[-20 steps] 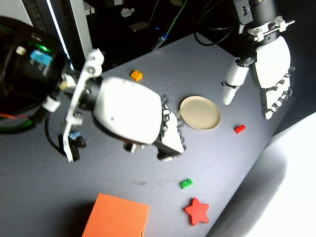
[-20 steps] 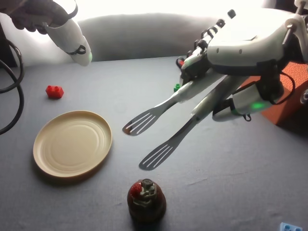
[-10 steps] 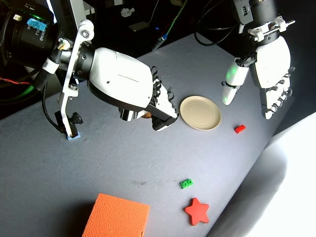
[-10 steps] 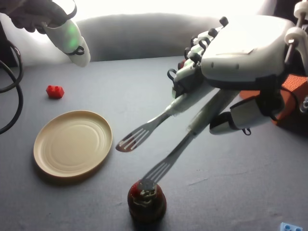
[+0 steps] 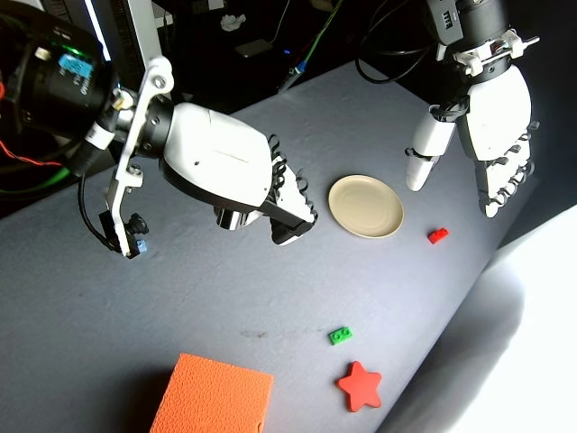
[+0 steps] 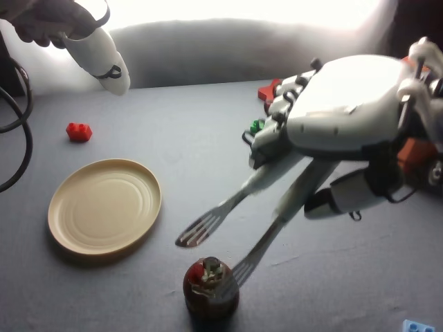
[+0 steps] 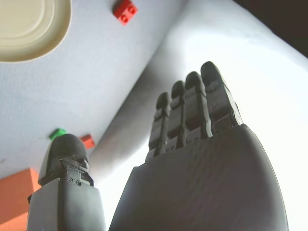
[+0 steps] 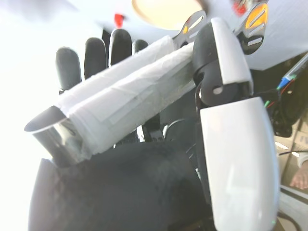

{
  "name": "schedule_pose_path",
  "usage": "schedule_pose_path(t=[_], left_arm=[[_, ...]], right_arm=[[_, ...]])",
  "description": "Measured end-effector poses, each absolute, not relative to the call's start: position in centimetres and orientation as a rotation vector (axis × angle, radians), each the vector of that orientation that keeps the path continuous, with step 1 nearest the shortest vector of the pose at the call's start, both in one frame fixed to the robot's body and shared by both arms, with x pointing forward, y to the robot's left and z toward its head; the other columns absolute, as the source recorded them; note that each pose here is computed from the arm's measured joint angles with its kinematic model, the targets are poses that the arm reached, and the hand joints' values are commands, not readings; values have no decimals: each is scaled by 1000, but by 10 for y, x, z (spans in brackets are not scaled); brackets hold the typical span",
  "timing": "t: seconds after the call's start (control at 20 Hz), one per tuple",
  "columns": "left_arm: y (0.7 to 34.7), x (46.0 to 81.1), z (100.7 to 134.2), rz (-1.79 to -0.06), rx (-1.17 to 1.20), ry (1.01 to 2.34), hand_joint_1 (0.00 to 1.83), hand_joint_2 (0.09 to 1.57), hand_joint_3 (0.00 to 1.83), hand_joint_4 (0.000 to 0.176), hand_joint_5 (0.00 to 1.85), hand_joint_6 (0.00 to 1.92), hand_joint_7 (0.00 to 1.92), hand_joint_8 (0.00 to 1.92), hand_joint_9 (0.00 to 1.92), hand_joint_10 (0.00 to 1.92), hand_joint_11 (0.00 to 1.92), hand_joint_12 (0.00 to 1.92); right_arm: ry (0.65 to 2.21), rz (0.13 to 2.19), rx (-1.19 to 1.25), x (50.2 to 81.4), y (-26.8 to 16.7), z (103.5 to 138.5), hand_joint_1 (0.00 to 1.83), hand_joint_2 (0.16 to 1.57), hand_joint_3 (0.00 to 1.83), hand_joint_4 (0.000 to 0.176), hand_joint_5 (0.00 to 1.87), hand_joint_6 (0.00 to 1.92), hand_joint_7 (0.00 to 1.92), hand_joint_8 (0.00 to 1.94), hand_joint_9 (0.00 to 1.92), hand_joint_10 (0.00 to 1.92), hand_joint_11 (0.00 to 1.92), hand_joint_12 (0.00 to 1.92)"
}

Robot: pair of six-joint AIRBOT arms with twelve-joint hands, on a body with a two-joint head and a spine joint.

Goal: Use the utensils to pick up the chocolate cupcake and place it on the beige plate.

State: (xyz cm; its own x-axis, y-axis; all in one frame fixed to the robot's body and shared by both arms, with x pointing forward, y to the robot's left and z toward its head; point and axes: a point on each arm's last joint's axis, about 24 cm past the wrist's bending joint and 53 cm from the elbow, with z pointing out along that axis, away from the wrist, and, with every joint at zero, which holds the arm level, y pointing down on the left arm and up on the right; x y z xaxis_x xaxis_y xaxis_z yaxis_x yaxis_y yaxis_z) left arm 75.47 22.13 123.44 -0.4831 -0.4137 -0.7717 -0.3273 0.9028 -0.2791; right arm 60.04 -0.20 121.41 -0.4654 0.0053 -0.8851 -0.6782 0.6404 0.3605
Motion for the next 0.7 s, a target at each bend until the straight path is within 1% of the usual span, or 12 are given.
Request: schedule_pose_path(t=[0.1, 0.2, 0.25, 0.35, 0.45, 0.5, 0.55, 0.65, 0.7], left_arm=[[221, 755, 1234, -116, -530, 2116, 288, 1100, 0, 0, 92, 3, 95, 3, 107, 4, 0, 289], [221, 755, 1234, -115, -530, 2116, 303, 1107, 1, 0, 85, 1, 74, 1, 88, 2, 0, 240], [221, 755, 1234, -116, -530, 2116, 302, 1101, 0, 0, 91, 2, 88, 4, 103, 5, 0, 263], [221, 755, 1234, -115, -529, 2116, 274, 1101, 0, 0, 88, 1, 98, 3, 113, 4, 0, 311], [221, 755, 1234, -115, -530, 2116, 293, 1098, 0, 0, 88, 3, 99, 2, 110, 1, 0, 311], [221, 755, 1234, -116, -530, 2117, 318, 1092, 0, 0, 98, 6, 105, 4, 114, 3, 0, 315], [221, 755, 1234, -116, -529, 2116, 291, 1094, 0, 0, 95, 4, 103, 3, 113, 2, 0, 315], [221, 755, 1234, -116, -530, 2117, 295, 1098, 1, 0, 99, 1, 103, 1, 111, 1, 0, 310], [221, 755, 1234, -116, -530, 2117, 279, 1102, 3, 0, 92, 0, 97, 0, 109, 0, 0, 305]], right_arm=[[1903, 884, -548, 601, 0, 1207, 883, 1189, 0, 0, 590, 466, 479, 982, 328, 1366, 203, 1731], [1901, 885, -545, 603, 2, 1204, 886, 1198, 1, 0, 587, 459, 506, 917, 365, 1289, 209, 1679], [1898, 881, -543, 606, 1, 1202, 895, 1192, 0, 0, 593, 458, 526, 879, 378, 1255, 207, 1675], [1912, 874, -543, 608, 1, 1194, 917, 1175, 0, 0, 602, 454, 540, 865, 388, 1251, 209, 1671], [1915, 866, -554, 608, 2, 1190, 895, 1189, 2, 0, 589, 445, 532, 855, 395, 1263, 264, 1655], [1915, 865, -555, 608, 2, 1189, 885, 1196, 4, 0, 589, 446, 531, 857, 391, 1266, 262, 1653], [1912, 868, -557, 608, 3, 1190, 901, 1189, 0, 0, 599, 448, 538, 862, 393, 1272, 267, 1659], [1912, 872, -563, 607, 6, 1189, 890, 1191, 0, 0, 608, 447, 533, 879, 376, 1307, 249, 1681], [1911, 872, -565, 606, 6, 1189, 880, 1192, 0, 0, 603, 445, 527, 881, 383, 1285, 251, 1658]])
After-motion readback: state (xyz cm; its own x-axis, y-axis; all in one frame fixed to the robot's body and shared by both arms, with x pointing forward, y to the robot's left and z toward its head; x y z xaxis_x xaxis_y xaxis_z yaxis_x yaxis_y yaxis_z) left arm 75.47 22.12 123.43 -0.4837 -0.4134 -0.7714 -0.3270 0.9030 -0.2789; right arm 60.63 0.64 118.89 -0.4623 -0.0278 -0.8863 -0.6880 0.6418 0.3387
